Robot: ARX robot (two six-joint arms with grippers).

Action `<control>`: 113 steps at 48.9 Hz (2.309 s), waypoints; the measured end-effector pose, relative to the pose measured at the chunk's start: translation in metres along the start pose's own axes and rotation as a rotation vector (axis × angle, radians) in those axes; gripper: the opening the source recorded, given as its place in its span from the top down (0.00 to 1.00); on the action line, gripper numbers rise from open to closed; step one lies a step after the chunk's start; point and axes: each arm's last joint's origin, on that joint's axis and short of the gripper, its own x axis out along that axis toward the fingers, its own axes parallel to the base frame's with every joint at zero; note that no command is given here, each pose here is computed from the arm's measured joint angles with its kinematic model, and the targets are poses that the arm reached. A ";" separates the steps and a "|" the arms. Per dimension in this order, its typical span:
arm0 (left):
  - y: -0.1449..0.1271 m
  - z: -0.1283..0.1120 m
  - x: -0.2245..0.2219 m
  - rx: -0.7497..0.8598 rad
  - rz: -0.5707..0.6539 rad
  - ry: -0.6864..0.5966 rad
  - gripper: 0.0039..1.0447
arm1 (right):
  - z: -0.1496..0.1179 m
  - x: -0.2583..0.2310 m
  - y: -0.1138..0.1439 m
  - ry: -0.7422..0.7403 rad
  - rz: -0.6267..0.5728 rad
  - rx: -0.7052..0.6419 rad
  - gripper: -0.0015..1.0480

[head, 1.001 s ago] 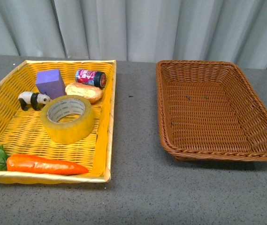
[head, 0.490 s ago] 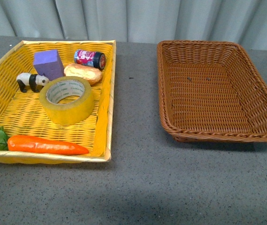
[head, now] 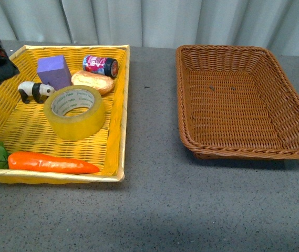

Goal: Move tape to another basket

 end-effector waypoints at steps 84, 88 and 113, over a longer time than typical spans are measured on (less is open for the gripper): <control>-0.020 -0.007 0.114 0.229 0.020 0.307 0.48 | 0.000 0.000 0.000 0.000 0.000 0.000 0.09; -0.022 -0.008 0.114 0.219 0.011 0.310 0.62 | 0.000 0.000 0.000 0.000 0.000 0.000 0.09; -0.052 0.017 0.084 0.408 -0.152 0.126 0.84 | 0.000 0.000 0.000 0.000 0.000 0.000 0.09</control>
